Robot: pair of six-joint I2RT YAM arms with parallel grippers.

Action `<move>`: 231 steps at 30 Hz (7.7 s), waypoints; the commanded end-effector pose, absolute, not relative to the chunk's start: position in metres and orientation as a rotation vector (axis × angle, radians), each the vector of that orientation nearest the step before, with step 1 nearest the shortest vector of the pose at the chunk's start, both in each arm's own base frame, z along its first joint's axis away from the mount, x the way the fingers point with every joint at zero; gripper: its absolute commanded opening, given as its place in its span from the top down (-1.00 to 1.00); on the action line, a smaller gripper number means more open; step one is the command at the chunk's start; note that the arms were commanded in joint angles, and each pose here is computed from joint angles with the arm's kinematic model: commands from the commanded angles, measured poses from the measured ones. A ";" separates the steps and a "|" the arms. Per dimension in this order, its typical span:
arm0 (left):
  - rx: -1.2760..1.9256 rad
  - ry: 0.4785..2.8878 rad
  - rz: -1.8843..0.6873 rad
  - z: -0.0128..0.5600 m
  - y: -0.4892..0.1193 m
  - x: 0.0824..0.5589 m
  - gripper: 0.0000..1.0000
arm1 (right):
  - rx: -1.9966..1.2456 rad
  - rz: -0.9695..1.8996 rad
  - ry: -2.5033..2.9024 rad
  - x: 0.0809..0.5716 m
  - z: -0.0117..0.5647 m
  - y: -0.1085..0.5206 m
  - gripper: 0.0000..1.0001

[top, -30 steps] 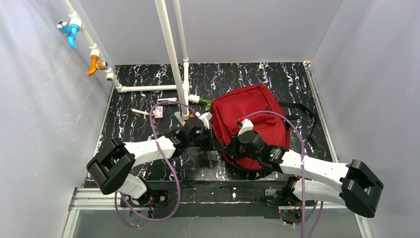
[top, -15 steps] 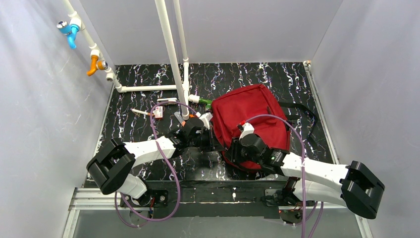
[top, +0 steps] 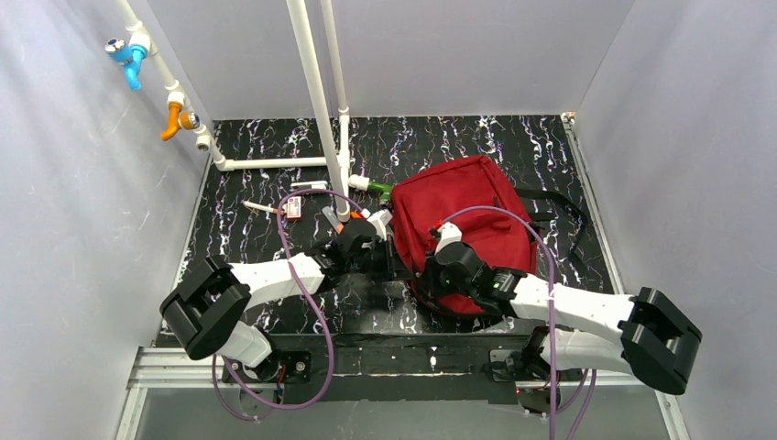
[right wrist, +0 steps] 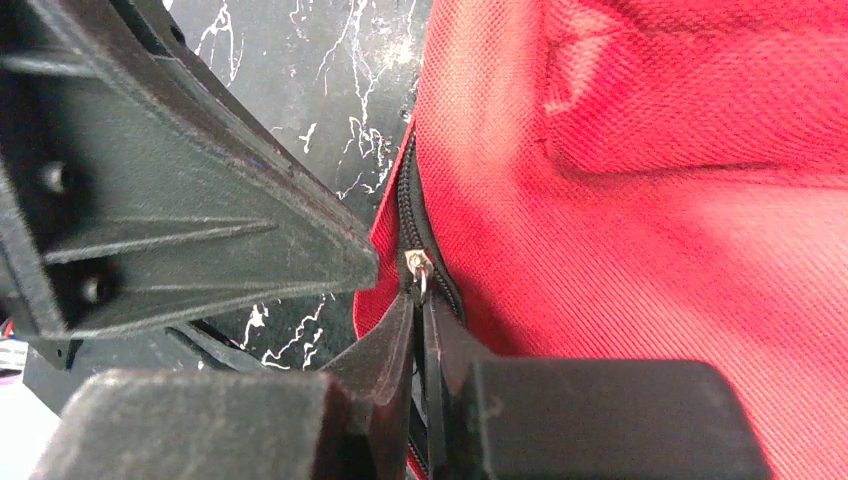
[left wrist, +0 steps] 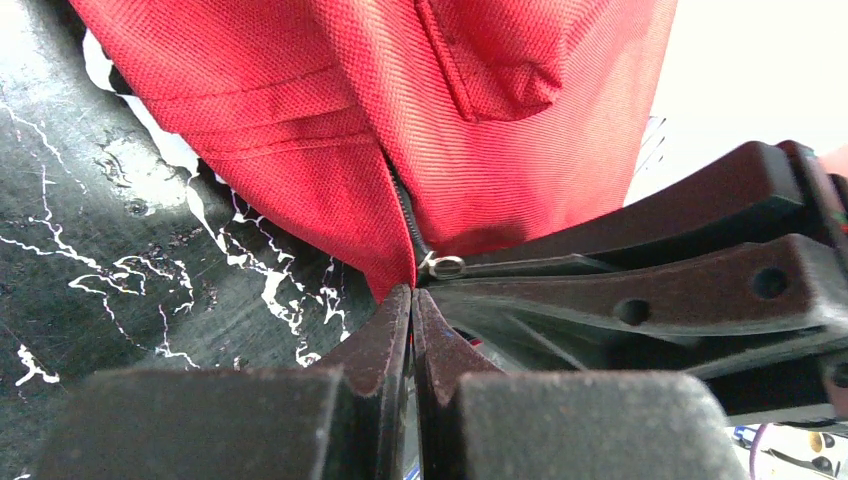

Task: Pack the student bag
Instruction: Zip the student bag at the center of the board.

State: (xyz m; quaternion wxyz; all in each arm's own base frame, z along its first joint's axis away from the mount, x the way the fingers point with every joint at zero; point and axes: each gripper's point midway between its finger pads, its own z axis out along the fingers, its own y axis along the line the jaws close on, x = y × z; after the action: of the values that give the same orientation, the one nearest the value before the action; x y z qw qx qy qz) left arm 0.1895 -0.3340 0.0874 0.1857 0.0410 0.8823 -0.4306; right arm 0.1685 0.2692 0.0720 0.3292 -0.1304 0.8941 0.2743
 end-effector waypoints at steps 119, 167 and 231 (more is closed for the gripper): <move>1.491 1.353 -0.580 0.121 -0.389 0.233 -0.23 | -0.632 0.686 2.263 0.173 0.162 0.230 0.97; 1.306 1.379 -0.475 0.134 -0.419 0.229 0.34 | -0.412 0.440 2.297 0.194 0.206 0.176 0.97; 1.228 1.556 -0.728 0.116 -0.359 0.160 1.00 | 0.445 -0.220 2.517 0.251 0.120 0.011 0.97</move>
State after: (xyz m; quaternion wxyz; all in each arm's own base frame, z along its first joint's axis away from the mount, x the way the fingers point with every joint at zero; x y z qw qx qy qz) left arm 0.1660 -0.3587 0.1313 0.5271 0.5101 0.6177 -0.2836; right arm 0.2089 0.1115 0.1176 0.1890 0.0994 0.9705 0.1121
